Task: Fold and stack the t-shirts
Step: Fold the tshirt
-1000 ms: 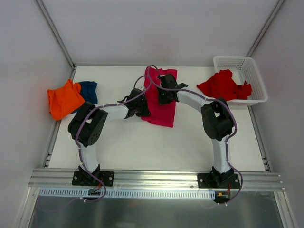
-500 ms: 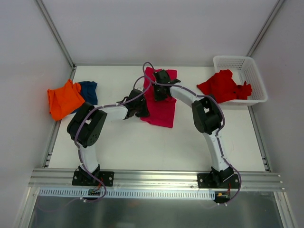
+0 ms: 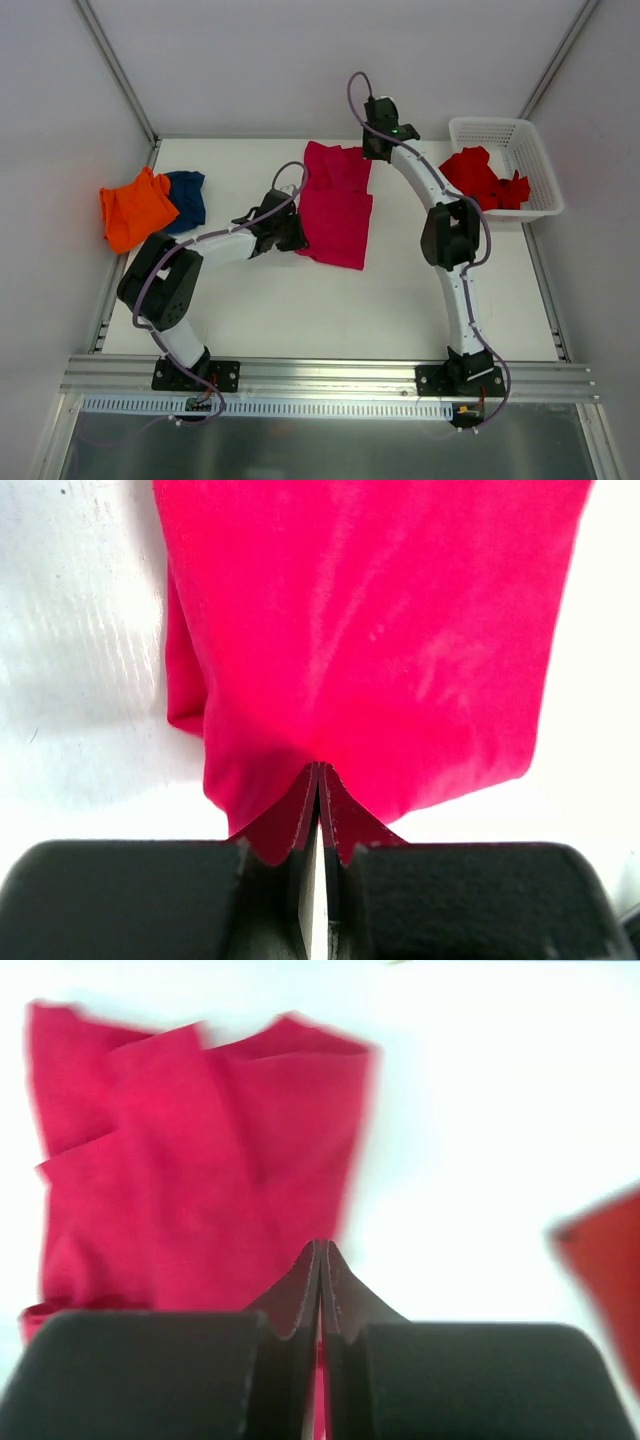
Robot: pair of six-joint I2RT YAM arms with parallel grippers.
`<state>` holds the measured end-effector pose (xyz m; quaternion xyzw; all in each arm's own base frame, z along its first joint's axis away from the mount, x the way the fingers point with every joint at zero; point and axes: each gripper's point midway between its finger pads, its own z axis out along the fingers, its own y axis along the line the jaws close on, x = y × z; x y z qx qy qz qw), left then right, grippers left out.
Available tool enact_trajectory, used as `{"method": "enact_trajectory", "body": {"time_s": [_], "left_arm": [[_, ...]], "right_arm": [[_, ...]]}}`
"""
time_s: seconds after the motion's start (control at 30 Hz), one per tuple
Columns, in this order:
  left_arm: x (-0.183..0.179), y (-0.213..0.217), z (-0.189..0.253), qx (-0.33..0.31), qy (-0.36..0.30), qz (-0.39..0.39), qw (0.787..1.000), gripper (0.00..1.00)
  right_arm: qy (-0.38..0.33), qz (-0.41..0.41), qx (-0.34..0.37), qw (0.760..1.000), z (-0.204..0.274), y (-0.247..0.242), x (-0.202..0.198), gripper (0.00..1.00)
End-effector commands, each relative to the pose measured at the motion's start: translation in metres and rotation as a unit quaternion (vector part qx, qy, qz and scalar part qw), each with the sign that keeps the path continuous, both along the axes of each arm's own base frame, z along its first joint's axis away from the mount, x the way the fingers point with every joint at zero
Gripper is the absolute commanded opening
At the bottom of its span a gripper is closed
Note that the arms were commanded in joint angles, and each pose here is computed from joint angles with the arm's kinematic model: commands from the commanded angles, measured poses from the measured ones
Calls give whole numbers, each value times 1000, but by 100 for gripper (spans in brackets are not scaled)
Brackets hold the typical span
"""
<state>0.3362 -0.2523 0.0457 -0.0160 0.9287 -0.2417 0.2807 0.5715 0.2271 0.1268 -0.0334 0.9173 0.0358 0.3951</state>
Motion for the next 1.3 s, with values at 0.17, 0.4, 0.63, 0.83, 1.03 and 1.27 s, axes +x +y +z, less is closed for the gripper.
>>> {"method": "enact_trajectory", "body": {"time_s": [0.17, 0.4, 0.63, 0.83, 1.03, 1.27], "left_arm": [[-12, 3, 25, -20, -7, 3, 1000, 0], [-18, 16, 32, -8, -25, 15, 1000, 0], [-24, 40, 12, 44, -15, 45, 998, 0], [-21, 50, -3, 76, -13, 59, 995, 0], [-9, 52, -5, 95, -18, 65, 993, 0], [13, 58, -6, 103, -22, 74, 992, 0]], "right_arm": [[-12, 21, 29, 999, 87, -32, -63, 0], [37, 120, 71, 990, 61, 24, -169, 2], [110, 142, 135, 974, -8, 61, -223, 2], [138, 165, 149, 965, -37, 91, -244, 2], [144, 185, 167, 958, -38, 120, -236, 2], [145, 191, 173, 955, -40, 142, -214, 2]]}}
